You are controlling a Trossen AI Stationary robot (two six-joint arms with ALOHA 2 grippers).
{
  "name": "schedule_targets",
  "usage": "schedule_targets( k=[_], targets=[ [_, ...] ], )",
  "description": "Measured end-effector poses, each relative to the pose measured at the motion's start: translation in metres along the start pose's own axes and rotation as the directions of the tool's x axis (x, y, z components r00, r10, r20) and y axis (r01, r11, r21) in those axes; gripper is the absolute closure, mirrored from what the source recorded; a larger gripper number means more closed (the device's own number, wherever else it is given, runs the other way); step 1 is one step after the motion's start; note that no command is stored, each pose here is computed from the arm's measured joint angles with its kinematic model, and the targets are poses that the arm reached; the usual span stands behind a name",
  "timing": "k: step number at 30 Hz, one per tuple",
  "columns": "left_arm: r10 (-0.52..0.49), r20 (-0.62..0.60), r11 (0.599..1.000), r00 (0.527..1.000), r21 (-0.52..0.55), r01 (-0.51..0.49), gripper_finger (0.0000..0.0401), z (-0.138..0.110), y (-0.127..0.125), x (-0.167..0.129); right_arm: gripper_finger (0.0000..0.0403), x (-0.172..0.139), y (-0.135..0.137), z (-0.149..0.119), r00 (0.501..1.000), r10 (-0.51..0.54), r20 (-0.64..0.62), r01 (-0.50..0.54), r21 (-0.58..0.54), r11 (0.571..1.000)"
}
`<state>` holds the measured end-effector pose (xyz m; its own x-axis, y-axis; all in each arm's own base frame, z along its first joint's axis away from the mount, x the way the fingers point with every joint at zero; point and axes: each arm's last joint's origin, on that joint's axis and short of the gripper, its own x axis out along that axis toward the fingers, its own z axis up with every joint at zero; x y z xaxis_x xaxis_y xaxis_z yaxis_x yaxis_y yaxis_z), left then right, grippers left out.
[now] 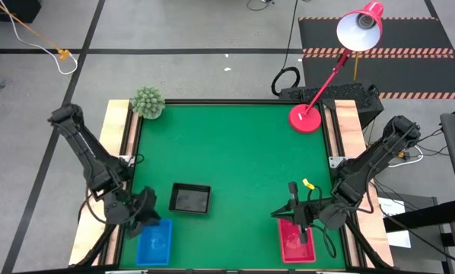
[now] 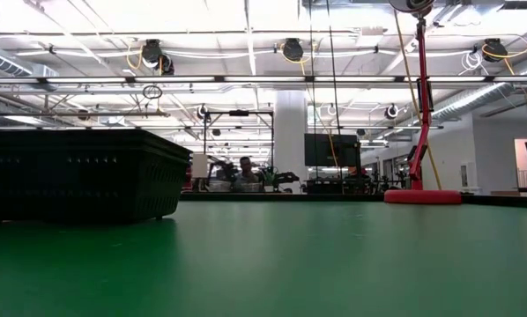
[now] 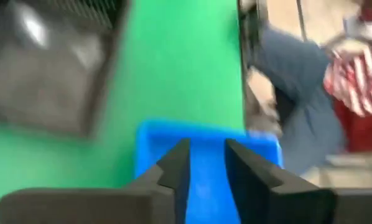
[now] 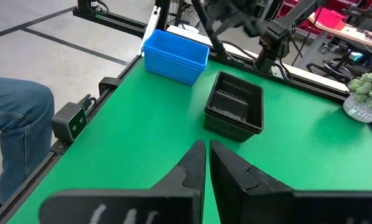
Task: Stack baskets by color
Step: Adjust the black bins
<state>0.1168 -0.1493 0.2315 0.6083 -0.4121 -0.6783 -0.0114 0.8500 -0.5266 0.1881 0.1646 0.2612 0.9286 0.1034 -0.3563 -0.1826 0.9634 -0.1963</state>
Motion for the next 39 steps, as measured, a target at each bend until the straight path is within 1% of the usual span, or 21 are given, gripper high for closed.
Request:
schedule_targets(
  k=[1, 3, 5, 7, 9, 12, 14, 17, 19, 21, 23, 25, 29, 36, 39],
  targets=[
    [0.029, 0.048, 0.999, 0.998, 0.036, -0.031, 0.0312, 0.005, 0.0, -0.002, 0.039, 0.001, 0.0, -0.002, 1.0, -0.001, 0.001, 0.001, 0.001, 1.0],
    [0.122, 0.127, 0.986, 0.984, 0.095, -0.134, 0.0333, 0.015, 0.004, -0.005, 0.039, 0.002, -0.001, -0.006, 1.0, -0.008, -0.005, 0.008, -0.004, 1.0],
    [0.223, 0.2, 0.96, 0.954, 0.124, -0.251, 0.0353, 0.023, 0.012, -0.005, 0.039, 0.005, -0.004, -0.01, 1.0, -0.022, -0.003, 0.022, 0.001, 1.0],
    [0.314, 0.254, 0.926, 0.915, 0.129, -0.354, 0.037, 0.031, 0.023, -0.004, 0.039, 0.009, -0.009, -0.014, 0.999, -0.044, -0.003, 0.044, 0.001, 0.999],
    [0.389, 0.256, 0.893, 0.885, 0.133, -0.431, 0.0384, 0.037, 0.037, -0.001, 0.039, 0.013, -0.014, -0.019, 0.998, -0.068, -0.018, 0.068, 0.003, 0.998],
    [0.473, 0.238, 0.852, 0.848, 0.121, -0.509, 0.0397, 0.047, 0.055, 0.004, 0.039, 0.017, -0.022, -0.023, 0.994, -0.099, -0.035, 0.1, 0.013, 0.995],
    [0.527, 0.223, 0.823, 0.82, 0.108, -0.558, 0.0394, 0.054, 0.067, 0.007, 0.039, 0.019, -0.025, -0.024, 0.992, -0.115, -0.044, 0.115, 0.013, 0.993],
    [0.584, 0.165, 0.791, 0.795, 0.105, -0.602, 0.0384, 0.064, 0.084, 0.014, 0.039, 0.021, -0.029, -0.024, 0.991, -0.127, -0.048, 0.128, 0.009, 0.992],
    [0.606, 0.095, 0.783, 0.79, 0.105, -0.613, 0.0381, 0.067, 0.095, 0.019, 0.039, 0.021, -0.03, -0.025, 0.992, -0.113, -0.055, 0.114, 0.006, 0.994],
    [0.612, 0.015, 0.786, 0.791, 0.101, -0.61, 0.0381, 0.069, 0.105, 0.024, 0.039, 0.022, -0.03, -0.026, 0.994, -0.087, -0.065, 0.087, 0.004, 0.996],
    [0.58, -0.058, 0.813, 0.812, 0.102, -0.573, 0.038, 0.07, 0.111, 0.029, 0.039, 0.022, -0.029, -0.027, 0.995, -0.065, -0.076, 0.065, -0.002, 0.998],
    [0.548, -0.1, 0.836, 0.83, 0.108, -0.539, 0.038, 0.071, 0.114, 0.031, 0.039, 0.022, -0.029, -0.028, 0.994, -0.059, -0.088, 0.059, -0.008, 0.998],
    [0.535, -0.112, 0.844, 0.837, 0.121, -0.523, 0.038, 0.071, 0.114, 0.033, 0.039, 0.022, -0.029, -0.029, 0.994, -0.059, -0.089, 0.059, -0.009, 0.998],
    [0.482, -0.138, 0.875, 0.865, 0.124, -0.468, 0.038, 0.067, 0.107, 0.034, 0.039, 0.022, -0.029, -0.029, 0.994, -0.059, -0.089, 0.059, -0.012, 0.998],
    [0.474, -0.142, 0.879, 0.869, 0.129, -0.458, 0.038, 0.065, 0.105, 0.035, 0.039, 0.022, -0.029, -0.028, 0.994, -0.059, -0.089, 0.058, -0.012, 0.998]
  ],
)
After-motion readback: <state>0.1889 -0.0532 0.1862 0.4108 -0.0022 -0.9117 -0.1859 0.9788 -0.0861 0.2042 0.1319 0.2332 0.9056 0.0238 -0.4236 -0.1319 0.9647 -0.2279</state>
